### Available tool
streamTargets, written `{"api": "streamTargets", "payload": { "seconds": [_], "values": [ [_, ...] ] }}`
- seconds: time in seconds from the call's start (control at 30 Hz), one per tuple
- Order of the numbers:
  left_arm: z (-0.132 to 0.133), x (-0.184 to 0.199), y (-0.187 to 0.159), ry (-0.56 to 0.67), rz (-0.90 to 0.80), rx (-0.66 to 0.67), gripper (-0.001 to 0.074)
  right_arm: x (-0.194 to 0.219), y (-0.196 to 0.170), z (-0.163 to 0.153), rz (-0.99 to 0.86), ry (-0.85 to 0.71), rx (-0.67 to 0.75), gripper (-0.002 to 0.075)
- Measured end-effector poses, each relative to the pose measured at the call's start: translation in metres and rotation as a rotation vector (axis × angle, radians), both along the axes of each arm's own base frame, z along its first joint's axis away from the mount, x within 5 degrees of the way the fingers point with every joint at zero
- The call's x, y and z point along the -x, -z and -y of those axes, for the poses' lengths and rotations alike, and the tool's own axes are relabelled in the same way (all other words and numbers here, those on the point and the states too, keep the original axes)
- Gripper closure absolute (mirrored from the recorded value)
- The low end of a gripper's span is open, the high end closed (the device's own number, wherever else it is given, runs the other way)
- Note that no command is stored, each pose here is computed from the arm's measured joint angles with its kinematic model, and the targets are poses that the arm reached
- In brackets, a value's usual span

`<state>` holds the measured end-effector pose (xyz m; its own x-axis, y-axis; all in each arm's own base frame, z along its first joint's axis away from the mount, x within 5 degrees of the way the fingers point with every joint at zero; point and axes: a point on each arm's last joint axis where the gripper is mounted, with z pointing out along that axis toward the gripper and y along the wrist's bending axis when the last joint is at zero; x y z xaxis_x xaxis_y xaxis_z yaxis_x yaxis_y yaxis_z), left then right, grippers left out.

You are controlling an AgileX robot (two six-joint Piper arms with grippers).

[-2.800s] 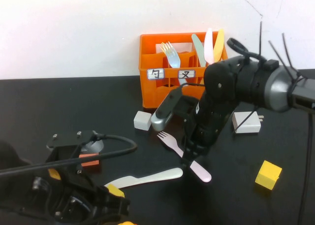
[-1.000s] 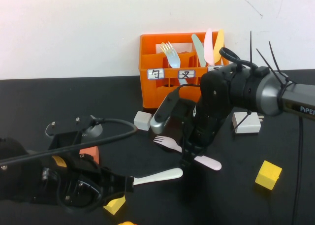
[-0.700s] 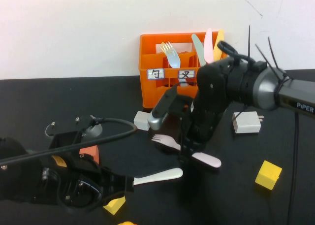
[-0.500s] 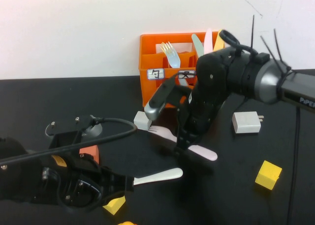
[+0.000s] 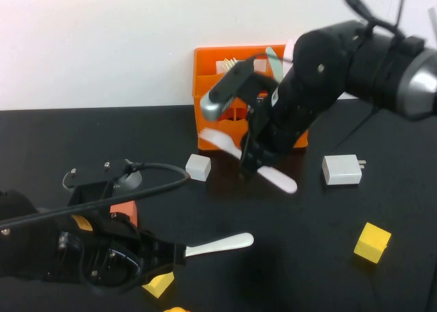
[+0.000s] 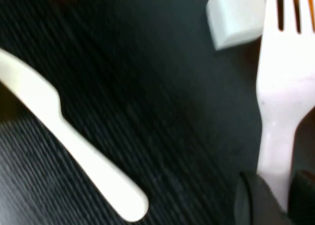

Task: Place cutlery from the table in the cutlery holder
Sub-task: Place the fork on the box

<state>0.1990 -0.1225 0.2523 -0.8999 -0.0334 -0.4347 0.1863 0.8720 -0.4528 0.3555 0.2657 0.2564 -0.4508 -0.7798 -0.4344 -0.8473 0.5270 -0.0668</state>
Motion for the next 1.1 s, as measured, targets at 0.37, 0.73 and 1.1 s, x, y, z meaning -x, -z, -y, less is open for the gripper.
{"api": "streamTargets", "payload": {
  "seconds": [0.37, 0.73, 1.1],
  "values": [
    [0.000, 0.000, 0.000, -0.003, 0.002, 0.002, 0.0736, 0.006, -0.080, 0.007, 0.302, 0.059, -0.236, 0.0598],
    [0.000, -0.003, -0.001, -0.016, 0.026, 0.009, 0.0736, -0.010, -0.101, 0.001, 0.588, 0.143, -0.466, 0.0599],
    [0.000, -0.003, -0.002, -0.021, 0.035, 0.011, 0.0736, -0.029, -0.073, 0.022, 0.715, 0.276, -0.592, 0.0599]
  ]
}}
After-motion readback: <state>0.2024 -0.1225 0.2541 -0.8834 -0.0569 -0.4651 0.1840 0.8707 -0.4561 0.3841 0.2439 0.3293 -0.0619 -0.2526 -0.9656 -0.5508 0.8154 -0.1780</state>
